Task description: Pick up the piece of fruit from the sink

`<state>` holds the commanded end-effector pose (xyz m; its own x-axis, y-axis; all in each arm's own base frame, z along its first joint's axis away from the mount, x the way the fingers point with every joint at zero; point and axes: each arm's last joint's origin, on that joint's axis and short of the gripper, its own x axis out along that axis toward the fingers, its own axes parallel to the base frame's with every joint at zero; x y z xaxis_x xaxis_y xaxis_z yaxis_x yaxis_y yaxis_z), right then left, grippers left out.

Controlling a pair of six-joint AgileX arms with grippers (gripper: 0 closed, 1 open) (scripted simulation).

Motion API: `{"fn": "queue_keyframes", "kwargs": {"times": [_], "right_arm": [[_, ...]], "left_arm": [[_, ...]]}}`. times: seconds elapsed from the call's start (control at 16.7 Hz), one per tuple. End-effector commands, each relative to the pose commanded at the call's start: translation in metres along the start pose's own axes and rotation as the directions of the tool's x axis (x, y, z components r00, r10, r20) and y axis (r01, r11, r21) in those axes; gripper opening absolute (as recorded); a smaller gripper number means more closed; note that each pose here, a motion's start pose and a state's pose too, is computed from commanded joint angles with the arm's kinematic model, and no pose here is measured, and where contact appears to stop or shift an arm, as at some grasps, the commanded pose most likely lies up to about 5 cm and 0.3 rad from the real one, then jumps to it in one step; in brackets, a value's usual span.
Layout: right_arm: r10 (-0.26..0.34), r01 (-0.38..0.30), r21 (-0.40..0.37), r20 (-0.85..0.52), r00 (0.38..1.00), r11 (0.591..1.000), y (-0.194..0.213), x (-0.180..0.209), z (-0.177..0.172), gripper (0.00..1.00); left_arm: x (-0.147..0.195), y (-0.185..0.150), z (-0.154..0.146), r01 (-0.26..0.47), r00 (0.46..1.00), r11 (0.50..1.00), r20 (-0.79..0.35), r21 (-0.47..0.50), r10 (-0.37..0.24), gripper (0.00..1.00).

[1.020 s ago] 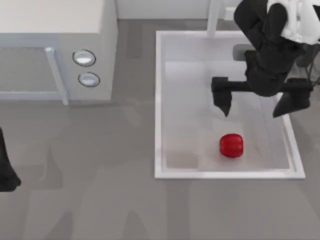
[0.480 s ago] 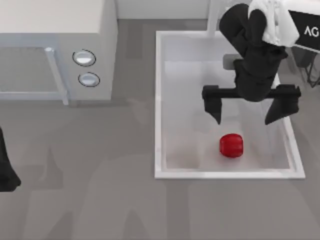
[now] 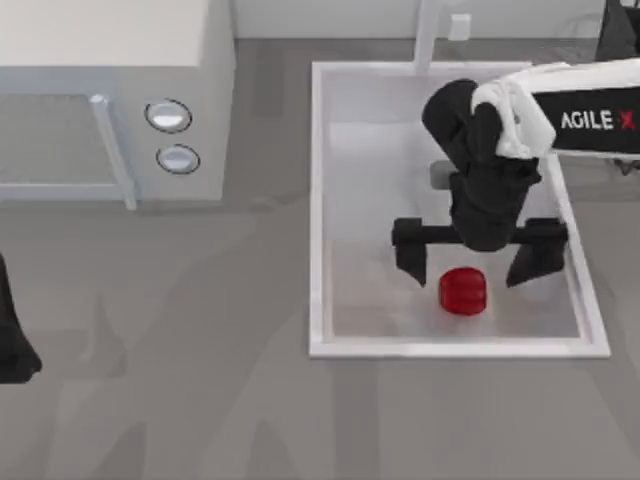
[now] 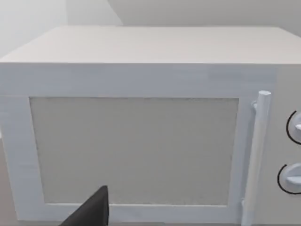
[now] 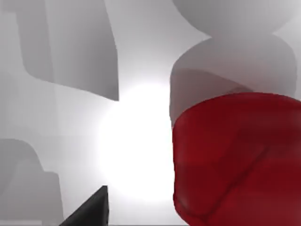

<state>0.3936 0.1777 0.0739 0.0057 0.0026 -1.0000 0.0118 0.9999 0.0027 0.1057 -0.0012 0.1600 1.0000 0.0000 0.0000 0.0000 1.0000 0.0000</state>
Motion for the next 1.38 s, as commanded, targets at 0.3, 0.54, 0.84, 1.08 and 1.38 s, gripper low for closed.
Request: {"fn": "queue_keyframes", "kwargs": {"times": [0.3,0.54,0.84,1.08,1.38], "right_arm": [[-0.001,0.001,-0.002,-0.003,1.000,1.000,-0.002,0.063,-0.007,1.00],[-0.003,0.003,-0.002,-0.006,1.000,1.000,-0.002,0.067,-0.008,1.00],[-0.003,0.003,-0.002,-0.006,1.000,1.000,-0.002,0.067,-0.008,0.70],[-0.003,0.003,-0.002,-0.006,1.000,1.000,-0.002,0.067,-0.008,0.40],[-0.003,0.003,-0.002,-0.006,1.000,1.000,-0.002,0.067,-0.008,0.02]], "left_arm": [[0.000,0.000,0.000,0.000,1.000,1.000,0.000,0.000,0.000,1.00],[0.000,0.000,0.000,0.000,1.000,1.000,0.000,0.000,0.000,1.00],[0.000,0.000,0.000,0.000,1.000,1.000,0.000,0.000,0.000,1.00],[0.000,0.000,0.000,0.000,1.000,1.000,0.000,0.000,0.000,1.00],[0.000,0.000,0.000,0.000,1.000,1.000,0.000,0.000,0.000,1.00]]}}
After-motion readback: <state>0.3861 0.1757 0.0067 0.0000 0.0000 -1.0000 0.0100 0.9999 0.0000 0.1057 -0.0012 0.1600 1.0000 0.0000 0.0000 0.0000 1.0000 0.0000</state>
